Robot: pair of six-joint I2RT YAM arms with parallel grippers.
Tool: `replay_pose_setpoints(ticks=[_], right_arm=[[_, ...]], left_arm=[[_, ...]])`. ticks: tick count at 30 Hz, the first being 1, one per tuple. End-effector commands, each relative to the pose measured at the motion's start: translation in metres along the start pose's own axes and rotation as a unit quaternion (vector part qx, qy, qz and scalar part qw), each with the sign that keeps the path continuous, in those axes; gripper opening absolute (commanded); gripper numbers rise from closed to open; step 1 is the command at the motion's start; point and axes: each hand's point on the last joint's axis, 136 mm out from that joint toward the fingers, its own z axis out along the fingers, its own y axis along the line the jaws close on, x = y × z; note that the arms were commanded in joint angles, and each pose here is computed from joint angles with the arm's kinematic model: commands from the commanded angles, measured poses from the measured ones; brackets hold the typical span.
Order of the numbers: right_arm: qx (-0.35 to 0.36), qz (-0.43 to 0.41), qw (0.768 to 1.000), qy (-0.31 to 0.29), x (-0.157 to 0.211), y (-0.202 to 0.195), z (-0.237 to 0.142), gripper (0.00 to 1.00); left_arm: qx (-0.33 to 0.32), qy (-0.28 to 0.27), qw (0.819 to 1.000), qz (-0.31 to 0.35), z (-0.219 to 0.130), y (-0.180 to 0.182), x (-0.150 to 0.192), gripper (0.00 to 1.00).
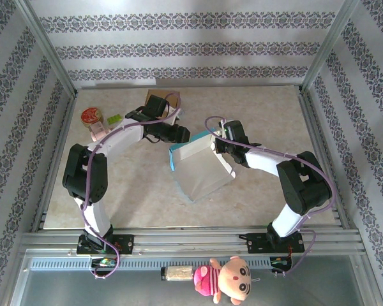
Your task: Fold the paper box
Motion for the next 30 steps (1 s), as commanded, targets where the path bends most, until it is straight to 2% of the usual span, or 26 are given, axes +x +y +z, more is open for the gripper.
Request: replay_pose_setpoints(ticks=[1,9,13,16,19,23,26,30], right_arm=[[-0.018,0.012,1.000,0.012,0.002,0.013,0.004,0.14],[-0.055,0.068,0.996,0.003,-0.009,0.035,-0.005,0.16],[-0.040,0.097,0.995,0.002,-0.006,0.034,-0.005,0.13],[-0.005,0.123,0.992,0.006,0.004,0.023,-0.002,0.10],[0.041,0.141,0.989,-0.002,0.008,0.009,-0.004,0.06],[0.092,0.156,0.983,-0.019,0.006,-0.006,-0.013,0.01],[0.124,0.173,0.977,-0.031,0.002,-0.017,-0.020,0.01],[0.168,0.188,0.967,-0.042,0.000,-0.029,-0.031,0.00]], left_arm=[[0.005,0.014,1.000,-0.019,0.004,0.011,0.009,0.44],[0.000,0.016,1.000,-0.007,0.011,0.021,0.012,0.40],[-0.012,0.000,1.000,0.005,0.009,0.024,0.004,0.42],[-0.037,-0.035,0.998,0.024,-0.004,0.023,-0.011,0.55],[-0.074,-0.086,0.993,0.041,-0.032,0.018,-0.027,0.64],[-0.123,-0.174,0.976,0.051,-0.084,0.007,-0.042,0.68],[-0.140,-0.245,0.959,0.042,-0.117,-0.008,-0.038,0.63],[-0.143,-0.292,0.945,0.045,-0.126,-0.038,-0.010,0.43]])
